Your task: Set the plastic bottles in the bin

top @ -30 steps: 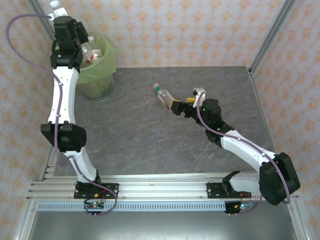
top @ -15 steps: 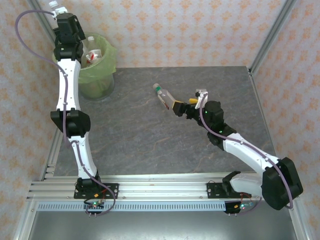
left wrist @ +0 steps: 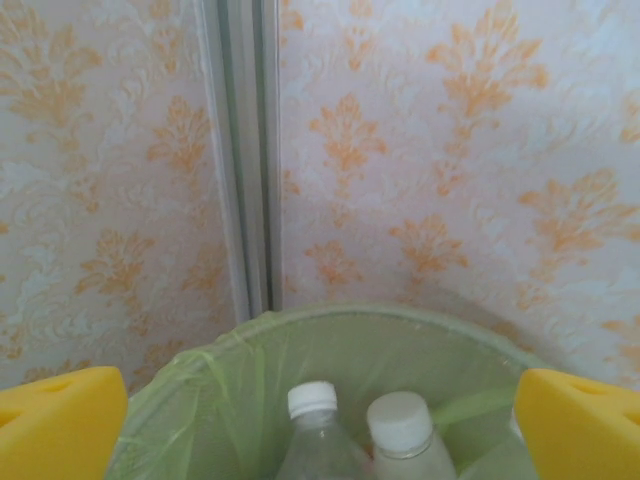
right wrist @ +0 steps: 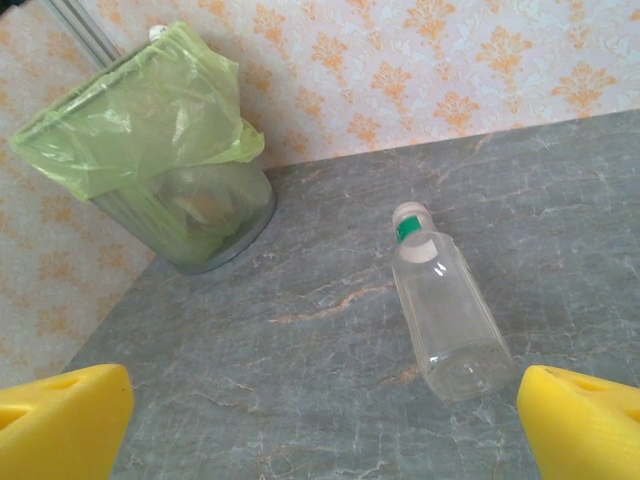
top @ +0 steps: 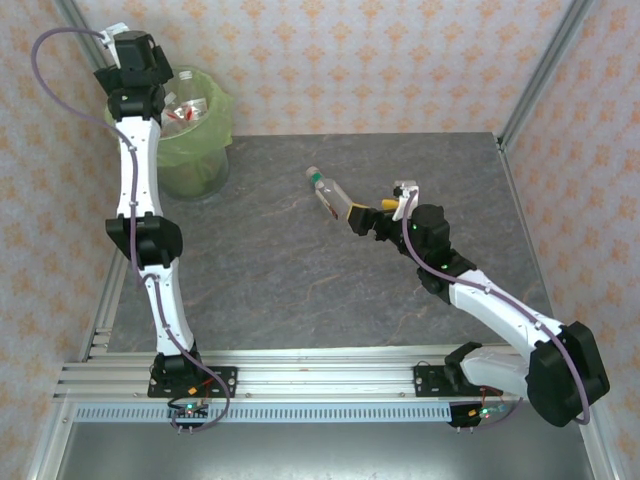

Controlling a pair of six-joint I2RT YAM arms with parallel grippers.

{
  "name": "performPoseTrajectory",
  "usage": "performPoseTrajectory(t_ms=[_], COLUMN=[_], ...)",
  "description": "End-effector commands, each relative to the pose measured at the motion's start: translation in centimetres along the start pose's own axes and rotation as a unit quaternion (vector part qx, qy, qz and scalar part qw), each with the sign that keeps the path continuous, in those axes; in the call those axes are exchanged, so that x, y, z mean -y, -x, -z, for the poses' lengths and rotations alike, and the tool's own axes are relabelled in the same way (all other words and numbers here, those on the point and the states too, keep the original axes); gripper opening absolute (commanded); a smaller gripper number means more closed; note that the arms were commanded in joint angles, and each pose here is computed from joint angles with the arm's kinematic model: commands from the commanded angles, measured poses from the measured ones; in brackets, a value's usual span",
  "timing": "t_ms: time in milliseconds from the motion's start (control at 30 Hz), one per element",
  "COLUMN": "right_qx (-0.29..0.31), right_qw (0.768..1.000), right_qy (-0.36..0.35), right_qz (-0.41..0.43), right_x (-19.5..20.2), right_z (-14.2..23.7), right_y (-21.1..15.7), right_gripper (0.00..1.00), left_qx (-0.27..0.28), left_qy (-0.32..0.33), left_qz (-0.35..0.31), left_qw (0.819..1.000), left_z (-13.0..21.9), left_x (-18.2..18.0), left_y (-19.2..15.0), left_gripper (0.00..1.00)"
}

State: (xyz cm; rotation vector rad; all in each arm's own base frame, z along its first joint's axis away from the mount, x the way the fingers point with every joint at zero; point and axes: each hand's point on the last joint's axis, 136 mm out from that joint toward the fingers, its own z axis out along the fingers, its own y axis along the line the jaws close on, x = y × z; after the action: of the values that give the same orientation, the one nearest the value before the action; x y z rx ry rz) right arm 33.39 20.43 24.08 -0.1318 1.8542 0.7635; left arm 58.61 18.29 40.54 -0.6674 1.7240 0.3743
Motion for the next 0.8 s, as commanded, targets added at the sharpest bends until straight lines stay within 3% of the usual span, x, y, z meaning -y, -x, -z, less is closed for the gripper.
performPoseTrajectory(t_ms=[0,233,433,567,767], right_qx=[0.007,0.005,-0.024,-0.049,-0.128], right_qw=[1.0,0.999,0.998,0.996,0.985], right_qy=[-0.021,-0.043,-0.06,-0.068,-0.073], right_qz=[-0.013,-0.018,0.0,0.027,0.086], right_x=[0.4,1.4,2.6,3.2,4.1], right_z=[-0.2,-1.0,-1.6,-2.0,-3.5], right_y=[0.7,0.3,-1.8,-3.0,-6.0], right_gripper=[0.99,0.99,0.99,0.99,0.99], left_qx=[0.014,-0.046,-0.098,-0.093,-0.127], left_qy=[-0.066,-0.128,-0.16,-0.202,-0.183], left_qz=[0.056,0.061,0.038,0.061,0.084], left_qw=[0.996,0.989,0.982,0.973,0.971], left_z=[4.5,8.9,12.4,15.2,16.6], left_x=[0.8,3.7,6.2,7.1,5.3], left_y=[4.0,2.4,-1.6,-2.8,-5.4], left_gripper=[1.0,1.0,1.0,1.0,1.0])
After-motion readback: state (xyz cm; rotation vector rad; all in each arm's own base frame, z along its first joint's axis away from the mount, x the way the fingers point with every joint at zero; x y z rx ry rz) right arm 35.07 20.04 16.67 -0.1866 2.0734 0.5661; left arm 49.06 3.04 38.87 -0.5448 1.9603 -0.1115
